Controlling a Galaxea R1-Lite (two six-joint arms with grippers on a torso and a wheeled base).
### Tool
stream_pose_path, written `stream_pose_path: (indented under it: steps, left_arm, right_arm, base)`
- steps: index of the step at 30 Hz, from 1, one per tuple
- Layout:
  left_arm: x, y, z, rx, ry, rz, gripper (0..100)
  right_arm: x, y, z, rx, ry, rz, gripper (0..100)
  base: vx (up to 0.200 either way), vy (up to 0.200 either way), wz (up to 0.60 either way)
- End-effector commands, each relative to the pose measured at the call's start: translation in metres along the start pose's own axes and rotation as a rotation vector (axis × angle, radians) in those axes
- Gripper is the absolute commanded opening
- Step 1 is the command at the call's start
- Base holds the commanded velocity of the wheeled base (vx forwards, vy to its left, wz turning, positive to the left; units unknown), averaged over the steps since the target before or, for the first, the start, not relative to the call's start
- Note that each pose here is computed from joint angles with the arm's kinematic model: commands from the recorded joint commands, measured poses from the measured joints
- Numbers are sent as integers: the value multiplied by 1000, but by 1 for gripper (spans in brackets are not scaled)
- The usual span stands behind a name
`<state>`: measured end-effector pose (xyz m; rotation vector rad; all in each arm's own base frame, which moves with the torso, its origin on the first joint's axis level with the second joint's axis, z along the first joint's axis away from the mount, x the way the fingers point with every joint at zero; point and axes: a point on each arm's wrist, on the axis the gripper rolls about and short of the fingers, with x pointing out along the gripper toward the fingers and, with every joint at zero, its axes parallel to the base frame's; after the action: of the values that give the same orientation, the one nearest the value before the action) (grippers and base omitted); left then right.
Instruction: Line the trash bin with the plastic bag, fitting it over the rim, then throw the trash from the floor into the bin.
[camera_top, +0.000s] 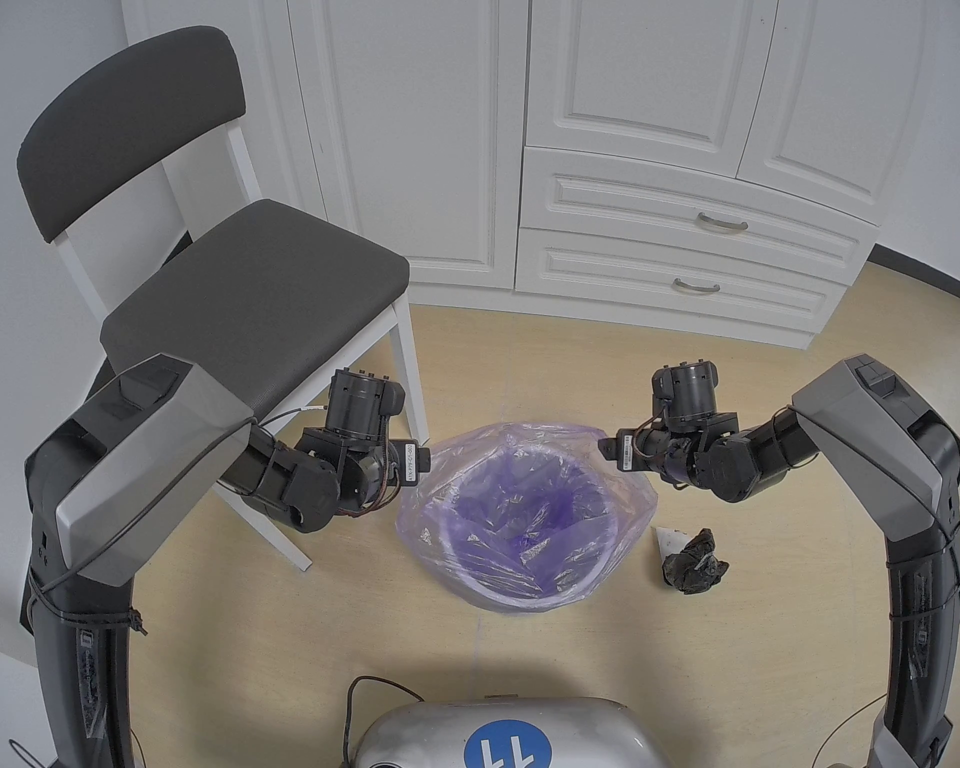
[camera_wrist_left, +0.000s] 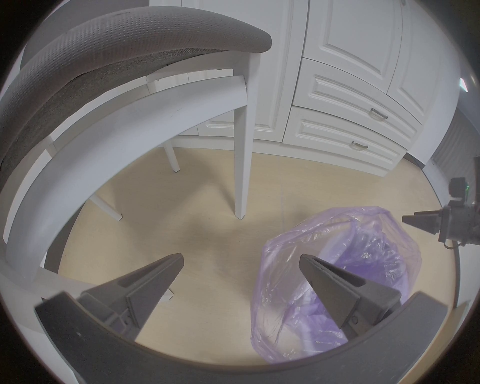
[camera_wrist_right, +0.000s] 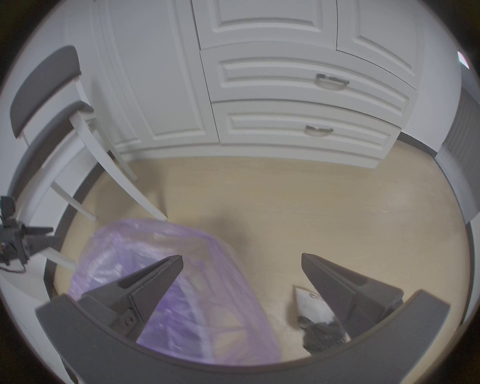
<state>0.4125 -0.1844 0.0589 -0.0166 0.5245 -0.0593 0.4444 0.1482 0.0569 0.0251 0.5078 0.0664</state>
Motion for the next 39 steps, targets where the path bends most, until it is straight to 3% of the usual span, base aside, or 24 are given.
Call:
stream_pose_path:
  steps: [1, 14, 19, 28, 35, 39]
  left_arm:
    - [5, 0, -8, 25, 29, -13, 100]
    - [65, 13, -46, 19, 98, 30, 100]
    - [76, 20, -49, 8, 97, 47, 100]
    - [95, 19, -76, 26, 157, 61, 100]
    - [98, 21, -68, 10, 135, 67, 100]
    - [80, 22, -41, -30, 90, 61, 100]
  right_arm:
    - [7, -18, -2, -14, 63, -32, 100]
    - [49, -42, -26, -2, 148, -85, 100]
    - [61, -42, -37, -4, 166, -79, 100]
    - [84, -43, -65, -2, 215, -66, 100]
    - [89, -46, -64, 16, 200, -71, 100]
    - [72, -41, -41, 35, 164, -60, 100]
  base:
    - [0, 0, 0]
    - [0, 0, 0]
    - [0, 0, 0]
    - [0, 0, 0]
    - [0, 0, 0]
    - [0, 0, 0]
